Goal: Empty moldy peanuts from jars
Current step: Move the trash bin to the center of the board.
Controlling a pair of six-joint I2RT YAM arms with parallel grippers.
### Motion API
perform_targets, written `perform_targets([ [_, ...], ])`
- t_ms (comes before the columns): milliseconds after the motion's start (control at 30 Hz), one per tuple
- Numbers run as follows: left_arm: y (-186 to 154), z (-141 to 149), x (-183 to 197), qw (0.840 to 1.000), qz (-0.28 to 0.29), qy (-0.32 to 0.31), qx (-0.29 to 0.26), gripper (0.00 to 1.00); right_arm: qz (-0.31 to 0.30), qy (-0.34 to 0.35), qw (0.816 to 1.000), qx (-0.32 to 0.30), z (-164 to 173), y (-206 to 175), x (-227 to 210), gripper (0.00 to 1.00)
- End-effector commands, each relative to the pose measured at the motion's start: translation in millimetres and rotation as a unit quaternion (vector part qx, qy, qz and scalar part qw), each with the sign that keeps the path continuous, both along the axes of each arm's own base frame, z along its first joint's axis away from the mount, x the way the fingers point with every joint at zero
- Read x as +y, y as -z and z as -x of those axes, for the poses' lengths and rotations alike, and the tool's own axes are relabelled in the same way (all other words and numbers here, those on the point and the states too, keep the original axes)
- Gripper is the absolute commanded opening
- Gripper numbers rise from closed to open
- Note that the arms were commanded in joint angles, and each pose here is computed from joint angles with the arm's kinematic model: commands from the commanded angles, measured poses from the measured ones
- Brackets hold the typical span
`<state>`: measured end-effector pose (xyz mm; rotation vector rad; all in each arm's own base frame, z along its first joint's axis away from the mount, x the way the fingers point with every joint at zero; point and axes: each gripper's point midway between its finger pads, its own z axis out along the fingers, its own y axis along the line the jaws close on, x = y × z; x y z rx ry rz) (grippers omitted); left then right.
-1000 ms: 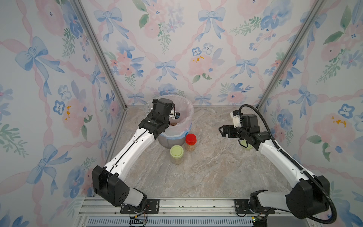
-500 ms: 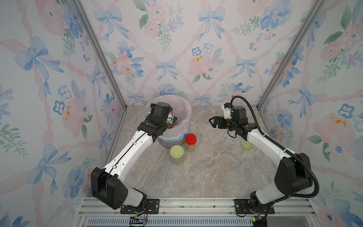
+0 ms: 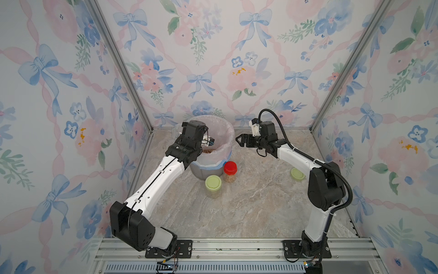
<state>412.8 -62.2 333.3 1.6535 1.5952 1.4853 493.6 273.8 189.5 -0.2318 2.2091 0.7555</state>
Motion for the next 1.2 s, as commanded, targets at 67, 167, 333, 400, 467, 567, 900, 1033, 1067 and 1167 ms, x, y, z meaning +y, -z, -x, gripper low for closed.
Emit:
perform_targets([
  [67, -24, 2, 11, 1.000, -0.011, -0.012, -0.022, 0.00, -0.008, -0.043, 0.999, -0.002, 1, 4, 46, 0.96],
  [167, -29, 3, 14, 0.999, -0.008, -0.014, -0.028, 0.00, -0.010, -0.060, 0.998, 0.000, 5, 8, 66, 0.96],
  [333, -27, 5, 15, 1.000, -0.010, -0.013, -0.025, 0.00, -0.005, -0.083, 0.997, 0.005, 15, 16, 90, 0.96],
  [400, -27, 6, 16, 1.000, -0.010, -0.013, -0.025, 0.00, -0.003, -0.089, 0.996, 0.005, 19, 18, 96, 0.96],
  [467, -28, 6, 15, 1.000, -0.010, -0.011, -0.026, 0.00, -0.002, -0.095, 0.995, 0.006, 23, 21, 102, 0.96],
  [567, -24, 9, 15, 1.000, -0.010, -0.007, -0.022, 0.00, 0.000, -0.103, 0.995, 0.010, 27, 24, 109, 0.96],
  [900, 7, 23, 24, 1.000, -0.014, -0.010, 0.012, 0.00, 0.010, -0.132, 0.991, 0.014, 44, 27, 126, 0.96],
  [1033, 35, 17, 25, 0.998, -0.028, -0.021, 0.042, 0.00, 0.016, -0.123, 0.992, 0.012, 41, 30, 114, 0.96],
  [1067, 30, 13, 24, 0.999, -0.028, -0.022, 0.037, 0.00, 0.015, -0.121, 0.992, 0.014, 40, 31, 110, 0.96],
  [1167, 7, 2, 20, 0.999, -0.021, -0.019, 0.015, 0.00, 0.007, -0.115, 0.993, 0.016, 35, 29, 105, 0.96],
])
